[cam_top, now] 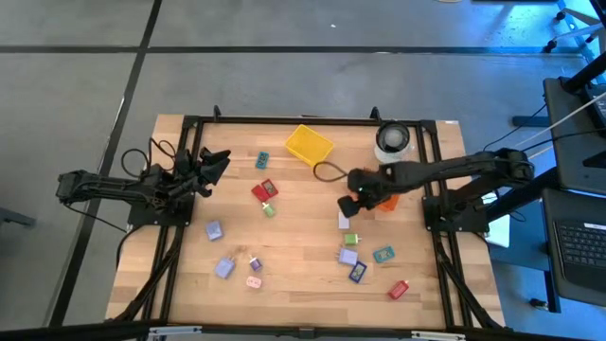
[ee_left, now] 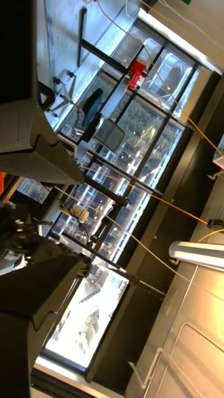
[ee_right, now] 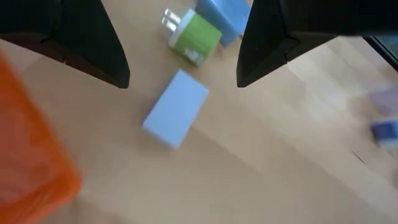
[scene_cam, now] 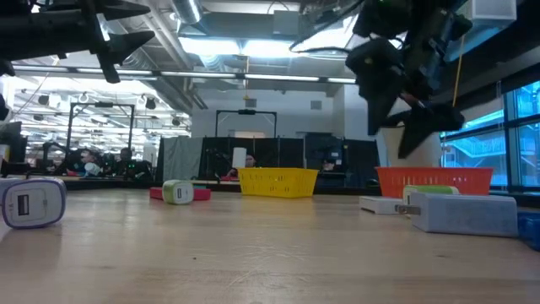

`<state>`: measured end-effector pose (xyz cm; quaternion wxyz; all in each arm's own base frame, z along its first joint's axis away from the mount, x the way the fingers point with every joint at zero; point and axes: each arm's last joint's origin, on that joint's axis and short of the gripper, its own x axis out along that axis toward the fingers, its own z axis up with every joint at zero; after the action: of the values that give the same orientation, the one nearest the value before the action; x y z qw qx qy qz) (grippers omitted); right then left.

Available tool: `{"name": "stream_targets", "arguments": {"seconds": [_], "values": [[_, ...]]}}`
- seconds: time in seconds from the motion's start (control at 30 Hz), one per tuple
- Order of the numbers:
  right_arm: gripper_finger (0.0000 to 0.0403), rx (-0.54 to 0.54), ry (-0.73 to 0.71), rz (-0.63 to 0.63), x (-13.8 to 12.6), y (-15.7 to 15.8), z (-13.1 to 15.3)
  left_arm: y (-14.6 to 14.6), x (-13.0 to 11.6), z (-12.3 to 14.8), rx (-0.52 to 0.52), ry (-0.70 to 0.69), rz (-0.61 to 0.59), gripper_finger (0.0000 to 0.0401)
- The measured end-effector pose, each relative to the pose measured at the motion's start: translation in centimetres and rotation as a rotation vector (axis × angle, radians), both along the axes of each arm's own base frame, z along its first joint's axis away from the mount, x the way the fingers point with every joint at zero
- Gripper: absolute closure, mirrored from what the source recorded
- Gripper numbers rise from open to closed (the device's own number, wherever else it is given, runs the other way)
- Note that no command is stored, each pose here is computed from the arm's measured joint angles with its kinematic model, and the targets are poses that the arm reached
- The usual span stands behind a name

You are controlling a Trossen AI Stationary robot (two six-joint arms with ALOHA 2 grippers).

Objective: Pick & Place Office items
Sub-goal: Put the white digital clock into the yellow bin

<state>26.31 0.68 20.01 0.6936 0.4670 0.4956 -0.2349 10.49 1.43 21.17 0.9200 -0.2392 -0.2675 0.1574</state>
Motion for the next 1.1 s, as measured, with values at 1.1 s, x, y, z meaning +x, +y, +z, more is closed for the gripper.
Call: {"name": "stream_targets", "arguments": {"seconds": [1.1], "values": [[0.0104,-0.031,-0.005,-0.537,2.5,5.2,-4.6,0.0,0.0,0.0,0.0,0.002,0.0,0.0205]]}}
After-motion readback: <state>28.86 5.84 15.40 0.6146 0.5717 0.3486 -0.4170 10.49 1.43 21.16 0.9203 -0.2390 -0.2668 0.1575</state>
